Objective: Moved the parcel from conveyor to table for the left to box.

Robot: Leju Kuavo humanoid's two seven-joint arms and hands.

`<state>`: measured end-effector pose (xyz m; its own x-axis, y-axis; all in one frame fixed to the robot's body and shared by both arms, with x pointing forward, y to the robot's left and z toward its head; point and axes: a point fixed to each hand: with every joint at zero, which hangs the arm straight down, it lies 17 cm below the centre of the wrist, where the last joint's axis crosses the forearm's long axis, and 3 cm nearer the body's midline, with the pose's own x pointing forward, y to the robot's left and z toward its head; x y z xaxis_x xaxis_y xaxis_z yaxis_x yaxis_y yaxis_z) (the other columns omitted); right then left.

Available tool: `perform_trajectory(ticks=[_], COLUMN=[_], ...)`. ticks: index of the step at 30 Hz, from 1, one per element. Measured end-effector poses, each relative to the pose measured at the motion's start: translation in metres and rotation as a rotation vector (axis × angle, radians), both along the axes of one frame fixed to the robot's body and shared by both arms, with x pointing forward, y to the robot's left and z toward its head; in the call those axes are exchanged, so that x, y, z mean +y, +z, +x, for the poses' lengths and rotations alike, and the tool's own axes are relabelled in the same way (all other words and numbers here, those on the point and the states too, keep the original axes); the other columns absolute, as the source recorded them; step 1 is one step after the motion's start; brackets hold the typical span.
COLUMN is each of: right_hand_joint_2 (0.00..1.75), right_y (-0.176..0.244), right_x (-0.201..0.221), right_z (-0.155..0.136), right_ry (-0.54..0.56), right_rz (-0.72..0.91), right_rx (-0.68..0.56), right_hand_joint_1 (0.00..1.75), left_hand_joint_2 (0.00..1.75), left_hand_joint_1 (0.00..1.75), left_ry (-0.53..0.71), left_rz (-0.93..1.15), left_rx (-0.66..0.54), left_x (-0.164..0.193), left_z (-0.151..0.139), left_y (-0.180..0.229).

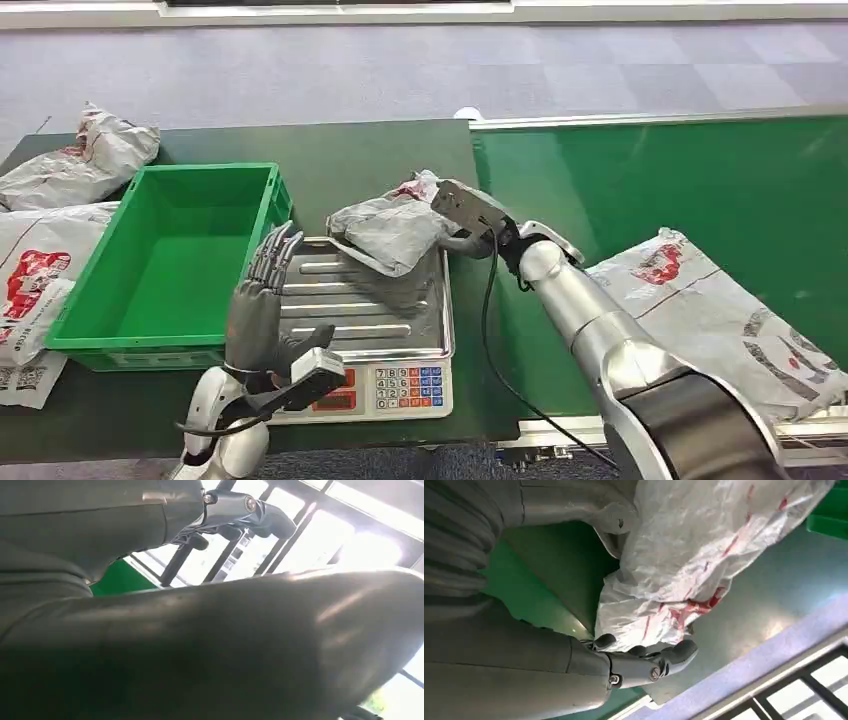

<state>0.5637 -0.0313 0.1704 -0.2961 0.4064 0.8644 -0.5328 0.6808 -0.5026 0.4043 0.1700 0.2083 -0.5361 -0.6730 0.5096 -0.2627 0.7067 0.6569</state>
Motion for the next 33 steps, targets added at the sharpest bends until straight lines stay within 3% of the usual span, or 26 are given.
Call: perform_trajectory(ticks=[19, 20, 24, 25, 30, 31, 32, 33], right_hand_joint_2=[1.75, 1.75, 1.75, 1.75, 1.75, 1.75, 1.75, 1.75], right_y=[-0.038, -0.040, -0.044, -0.044, -0.045, -0.046, -0.046, -0.044], right_x=[-0.047, -0.049, -0.057, -0.058, -0.062, -0.064, -0.066, -0.069], right_z=[0.019, 0.019, 0.021, 0.021, 0.022, 0.023, 0.025, 0.026], right_ry=[-0.153, -0.158, -0.173, -0.175, -0.183, -0.193, -0.205, -0.220], right_rz=[-0.243, -0.251, -0.289, -0.293, -0.308, -0.317, -0.320, -0.315], right_rx=[0.039, 0.039, 0.035, 0.033, 0.029, 0.028, 0.021, 0.009], right_hand_joint_1=[0.00, 0.47, 0.47, 1.75, 1.75, 0.42, 0.00, 0.00], left_hand_joint_2=[0.00, 0.00, 0.00, 0.00, 0.00, 0.00, 0.00, 0.00], left_hand_joint_1=[0.00, 0.00, 0.00, 0.00, 0.00, 0.00, 0.00, 0.00], left_ry=[0.006, 0.006, 0.004, 0.003, 0.003, 0.003, 0.005, 0.007], left_rz=[-0.019, -0.020, -0.027, -0.028, -0.030, -0.031, -0.032, -0.034], left_rx=[0.058, 0.062, 0.076, 0.078, 0.083, 0.083, 0.082, 0.078], left_x=[-0.004, -0.004, -0.004, -0.005, -0.005, -0.005, -0.005, -0.004], left_z=[-0.016, -0.017, -0.021, -0.021, -0.023, -0.024, -0.025, -0.026], left_y=[-0.020, -0.022, -0.027, -0.028, -0.030, -0.030, -0.029, -0.028])
